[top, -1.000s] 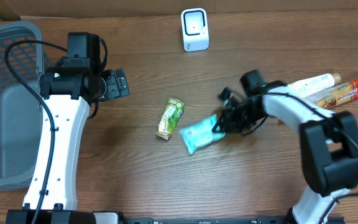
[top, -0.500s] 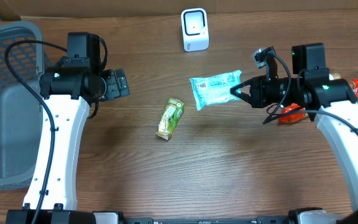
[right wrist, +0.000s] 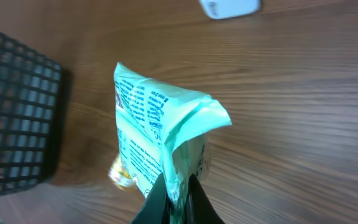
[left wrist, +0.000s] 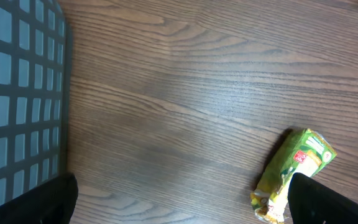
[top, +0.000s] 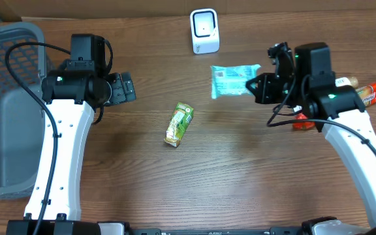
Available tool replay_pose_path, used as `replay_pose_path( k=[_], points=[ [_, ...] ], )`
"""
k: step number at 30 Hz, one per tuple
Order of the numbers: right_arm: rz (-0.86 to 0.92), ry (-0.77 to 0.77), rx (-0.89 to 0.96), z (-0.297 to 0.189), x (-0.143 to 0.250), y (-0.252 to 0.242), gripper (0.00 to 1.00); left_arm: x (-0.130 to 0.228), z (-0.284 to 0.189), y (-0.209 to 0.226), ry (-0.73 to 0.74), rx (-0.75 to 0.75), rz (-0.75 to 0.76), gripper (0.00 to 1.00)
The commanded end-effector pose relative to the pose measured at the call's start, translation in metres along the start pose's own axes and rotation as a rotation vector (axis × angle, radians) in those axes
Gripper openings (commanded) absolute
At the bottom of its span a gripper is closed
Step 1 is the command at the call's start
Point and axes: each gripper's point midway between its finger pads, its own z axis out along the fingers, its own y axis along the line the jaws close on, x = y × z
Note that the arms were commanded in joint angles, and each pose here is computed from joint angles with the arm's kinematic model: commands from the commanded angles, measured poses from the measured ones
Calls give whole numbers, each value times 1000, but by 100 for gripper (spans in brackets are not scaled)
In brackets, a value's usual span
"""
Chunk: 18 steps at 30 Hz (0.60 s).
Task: Scan the item barcode
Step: 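Lift the pouch and swing it toward the scanner, then hold the mint-green pouch in front of the white scanner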
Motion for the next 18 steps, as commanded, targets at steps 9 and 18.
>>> replay_pose_path(
  k=[9,18],
  points=[
    [-222,-420,100,-75,-123,63,4,1,3,1,5,-10,-4,100],
    [-356,-553,451,5,-161,35,4,1,3,1,5,-10,-4,100]
  ],
)
